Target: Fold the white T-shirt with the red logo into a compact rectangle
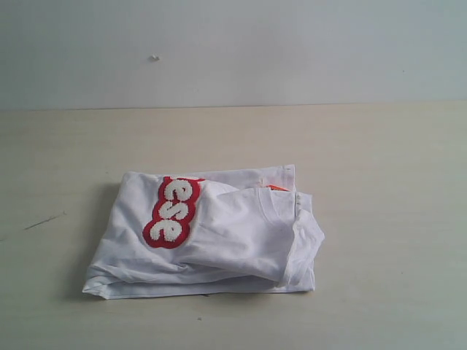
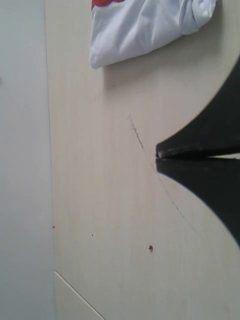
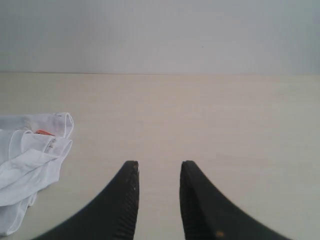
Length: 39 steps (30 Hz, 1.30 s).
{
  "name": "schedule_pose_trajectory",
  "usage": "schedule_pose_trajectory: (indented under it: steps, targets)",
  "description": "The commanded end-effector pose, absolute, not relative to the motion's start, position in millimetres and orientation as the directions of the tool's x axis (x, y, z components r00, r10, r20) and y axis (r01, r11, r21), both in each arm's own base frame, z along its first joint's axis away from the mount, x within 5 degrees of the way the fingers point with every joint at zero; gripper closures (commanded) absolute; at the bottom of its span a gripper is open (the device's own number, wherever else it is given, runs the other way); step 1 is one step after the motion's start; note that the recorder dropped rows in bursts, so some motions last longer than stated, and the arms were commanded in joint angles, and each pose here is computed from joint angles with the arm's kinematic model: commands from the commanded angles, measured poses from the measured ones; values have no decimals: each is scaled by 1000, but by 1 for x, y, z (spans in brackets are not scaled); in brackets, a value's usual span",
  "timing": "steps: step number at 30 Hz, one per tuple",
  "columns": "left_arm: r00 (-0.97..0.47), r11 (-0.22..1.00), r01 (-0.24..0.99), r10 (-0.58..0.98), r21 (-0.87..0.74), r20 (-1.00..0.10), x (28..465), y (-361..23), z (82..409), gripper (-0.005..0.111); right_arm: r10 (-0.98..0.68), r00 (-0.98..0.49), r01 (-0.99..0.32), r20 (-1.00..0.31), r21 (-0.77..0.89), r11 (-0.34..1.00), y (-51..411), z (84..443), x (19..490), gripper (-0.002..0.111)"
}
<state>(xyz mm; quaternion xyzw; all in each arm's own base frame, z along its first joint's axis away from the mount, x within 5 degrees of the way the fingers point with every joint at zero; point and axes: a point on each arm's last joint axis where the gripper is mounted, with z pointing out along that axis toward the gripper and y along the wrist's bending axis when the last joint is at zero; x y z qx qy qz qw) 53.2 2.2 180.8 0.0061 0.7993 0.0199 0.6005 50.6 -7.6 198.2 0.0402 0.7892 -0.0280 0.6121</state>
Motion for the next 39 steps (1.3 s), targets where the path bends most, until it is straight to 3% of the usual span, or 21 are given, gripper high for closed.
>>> schedule_pose_trajectory:
  steps: [1, 39]
  targets:
    - [-270, 999, -15, 32, 37, -962, 53, 2, 181, 107, -53, -241, 13, -969, -57, 998, -1, 198, 51, 78]
    - [-270, 999, -15, 32, 37, -962, 53, 2, 181, 107, 45, -243, 38, -969, 37, 999, -1, 183, 54, 78]
